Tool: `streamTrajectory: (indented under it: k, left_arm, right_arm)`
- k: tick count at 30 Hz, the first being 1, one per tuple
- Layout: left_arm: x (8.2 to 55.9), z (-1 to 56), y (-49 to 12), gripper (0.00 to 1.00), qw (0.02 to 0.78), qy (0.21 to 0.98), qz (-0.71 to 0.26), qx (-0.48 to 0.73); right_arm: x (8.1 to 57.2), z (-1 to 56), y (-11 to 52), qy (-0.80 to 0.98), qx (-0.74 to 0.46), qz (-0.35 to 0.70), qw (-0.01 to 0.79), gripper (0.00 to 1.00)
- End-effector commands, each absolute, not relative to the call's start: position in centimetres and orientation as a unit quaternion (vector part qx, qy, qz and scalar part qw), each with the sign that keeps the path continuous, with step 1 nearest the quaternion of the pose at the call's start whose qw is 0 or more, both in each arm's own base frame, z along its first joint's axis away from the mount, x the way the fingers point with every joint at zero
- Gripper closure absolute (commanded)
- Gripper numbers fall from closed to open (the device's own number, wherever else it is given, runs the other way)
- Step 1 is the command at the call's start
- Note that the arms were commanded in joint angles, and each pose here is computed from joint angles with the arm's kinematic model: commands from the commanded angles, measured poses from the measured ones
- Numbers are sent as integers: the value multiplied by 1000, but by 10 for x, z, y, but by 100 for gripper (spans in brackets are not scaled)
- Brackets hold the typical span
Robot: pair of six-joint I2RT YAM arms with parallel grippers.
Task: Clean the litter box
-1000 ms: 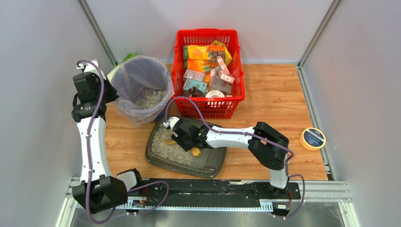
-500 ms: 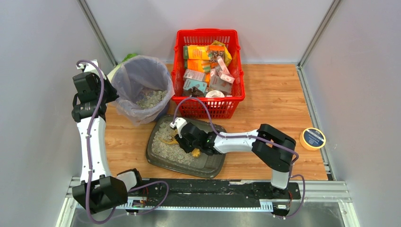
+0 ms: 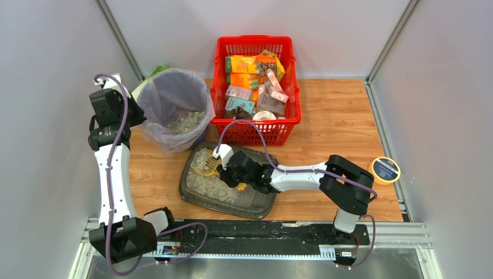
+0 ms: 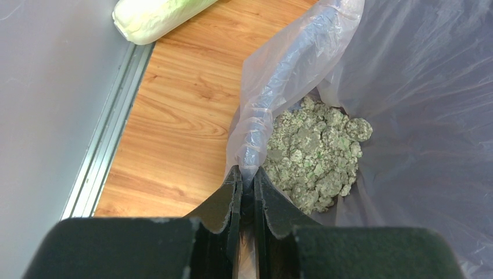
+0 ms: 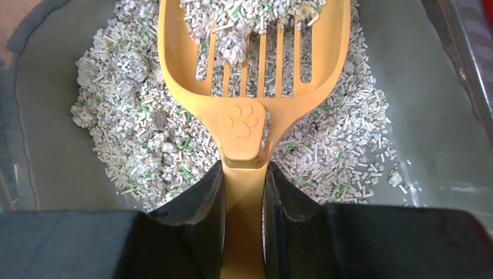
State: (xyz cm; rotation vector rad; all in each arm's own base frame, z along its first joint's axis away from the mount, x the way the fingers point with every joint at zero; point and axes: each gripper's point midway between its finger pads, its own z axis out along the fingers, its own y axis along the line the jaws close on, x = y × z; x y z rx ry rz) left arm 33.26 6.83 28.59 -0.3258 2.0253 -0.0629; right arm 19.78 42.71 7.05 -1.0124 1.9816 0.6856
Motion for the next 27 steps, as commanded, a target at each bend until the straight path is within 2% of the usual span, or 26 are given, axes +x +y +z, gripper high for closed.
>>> streamTrajectory:
  k: [1,27]
  left_arm:
    - [321,274,41,100,489,863,-72,-105]
    - [321,273,43,100,490,863,-66,-107]
  right_arm:
    - [202,114,445,741,-390,305,453,100]
    - [176,112,411,746,-428,259,439,100]
